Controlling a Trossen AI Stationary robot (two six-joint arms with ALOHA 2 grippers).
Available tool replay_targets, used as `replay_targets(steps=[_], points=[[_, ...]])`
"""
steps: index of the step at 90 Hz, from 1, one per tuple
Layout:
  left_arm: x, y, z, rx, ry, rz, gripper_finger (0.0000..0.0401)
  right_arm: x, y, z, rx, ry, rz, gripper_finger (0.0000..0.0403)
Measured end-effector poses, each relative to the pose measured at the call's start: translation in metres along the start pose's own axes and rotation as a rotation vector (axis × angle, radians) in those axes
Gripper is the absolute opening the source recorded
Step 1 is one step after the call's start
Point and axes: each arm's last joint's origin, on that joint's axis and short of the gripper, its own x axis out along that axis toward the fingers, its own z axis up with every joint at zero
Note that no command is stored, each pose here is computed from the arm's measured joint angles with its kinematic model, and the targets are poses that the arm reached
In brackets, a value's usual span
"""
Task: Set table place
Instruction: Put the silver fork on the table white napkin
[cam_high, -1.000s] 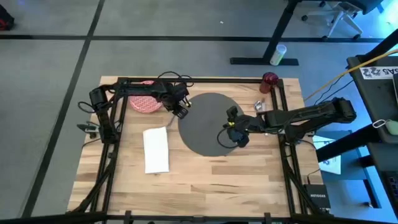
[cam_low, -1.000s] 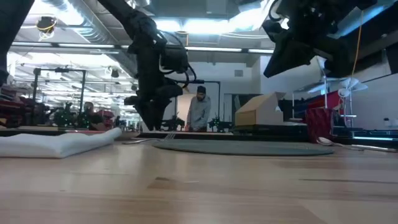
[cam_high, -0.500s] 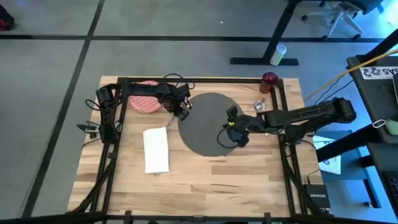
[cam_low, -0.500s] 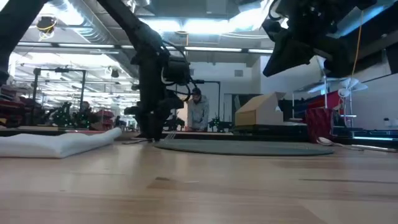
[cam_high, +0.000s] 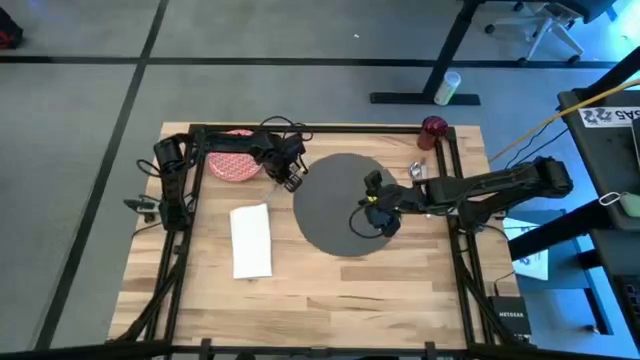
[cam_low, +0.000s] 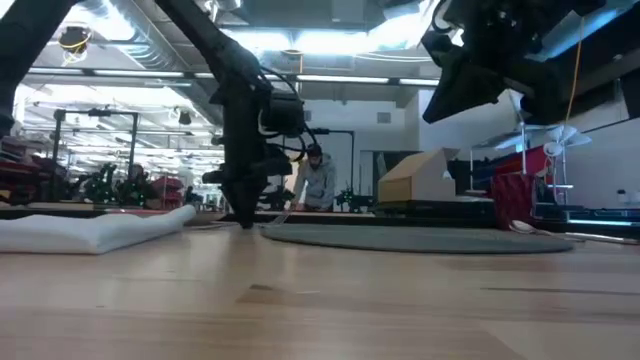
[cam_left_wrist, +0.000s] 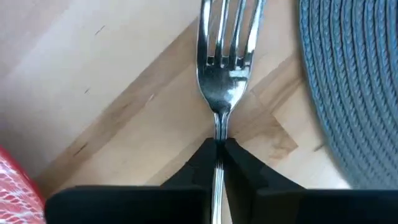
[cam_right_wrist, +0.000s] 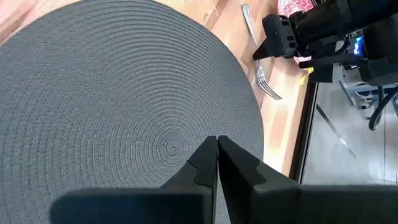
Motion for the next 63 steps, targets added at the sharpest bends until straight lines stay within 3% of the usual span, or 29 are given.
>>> replay_targets(steps=[28, 42, 63], points=[[-0.046, -0.003, 0.009, -0.005, 0.012, -0.054, 0.0001, 0.000, 0.000, 0.000, 0.000, 0.001, 0.000, 0.0000], [-0.073, -0.007, 0.013, -0.007, 0.007, -0.147, 0.0001, 0.000, 0.000, 0.000, 0.000, 0.002, 0.001, 0.0000], [-0.114, -0.017, -0.009, 0.021, 0.000, -0.250, 0.0001, 0.000, 0.002, -0.002, -0.008, 0.021, 0.017, 0.0000]])
